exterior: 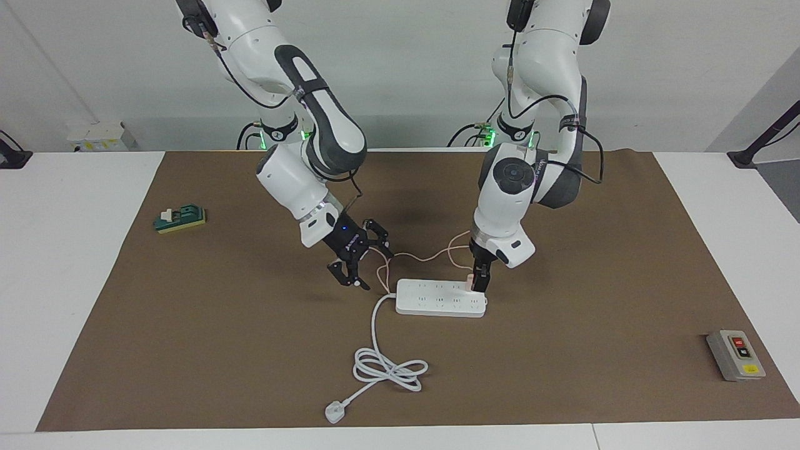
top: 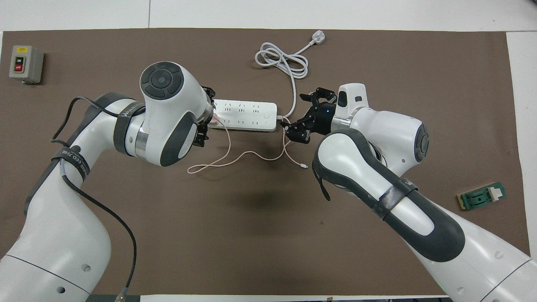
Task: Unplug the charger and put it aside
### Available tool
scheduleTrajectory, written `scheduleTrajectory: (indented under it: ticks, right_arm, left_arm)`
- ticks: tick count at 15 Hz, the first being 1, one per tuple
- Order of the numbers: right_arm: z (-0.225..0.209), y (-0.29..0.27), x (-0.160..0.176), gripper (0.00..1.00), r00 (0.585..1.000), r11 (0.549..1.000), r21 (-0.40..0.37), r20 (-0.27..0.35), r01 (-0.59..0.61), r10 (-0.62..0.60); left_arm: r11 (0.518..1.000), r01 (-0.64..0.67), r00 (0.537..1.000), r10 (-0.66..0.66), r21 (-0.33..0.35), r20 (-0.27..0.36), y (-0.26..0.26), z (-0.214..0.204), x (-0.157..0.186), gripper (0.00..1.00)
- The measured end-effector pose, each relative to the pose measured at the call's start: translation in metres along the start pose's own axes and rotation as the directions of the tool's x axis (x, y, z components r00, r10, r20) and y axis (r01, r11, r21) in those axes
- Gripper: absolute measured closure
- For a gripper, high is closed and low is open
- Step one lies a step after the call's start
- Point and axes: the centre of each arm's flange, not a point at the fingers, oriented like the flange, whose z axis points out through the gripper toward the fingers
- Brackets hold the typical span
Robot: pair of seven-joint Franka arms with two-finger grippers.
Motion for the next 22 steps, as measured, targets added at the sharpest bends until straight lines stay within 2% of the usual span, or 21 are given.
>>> scheduleTrajectory:
  ticks: [6,14,17,19,22]
  right_arm:
    - [-0.002,0.004,0.004,0.00,1.000,1.000,-0.004,-0.014,-0.011,0.011]
    - [0.028,-0.010,0.010,0.00,0.999,0.999,-0.044,-0.045,-0.026,0.024]
    - [0.028,-0.010,0.015,0.00,0.984,0.985,-0.049,-0.073,-0.164,0.161]
    - [0.028,-0.010,0.018,0.00,0.932,0.934,-0.054,-0.099,-0.354,0.348]
    - [0.036,-0.026,0.028,0.00,0.792,0.796,-0.013,-0.114,-0.605,0.600]
  left_arm:
    - [1.000,-0.002,1.000,0.002,-0.020,0.002,0.000,0.004,0.000,0.04]
    - [0.999,-0.019,1.000,0.020,0.031,-0.019,-0.005,0.028,-0.005,0.07]
    - [0.999,-0.022,0.999,0.023,0.041,-0.026,-0.005,0.029,-0.004,0.08]
    - [0.999,-0.026,0.999,0.027,0.047,-0.033,-0.005,0.028,-0.003,0.08]
    - [0.997,-0.027,0.999,0.030,0.069,-0.044,-0.002,0.026,-0.003,0.09]
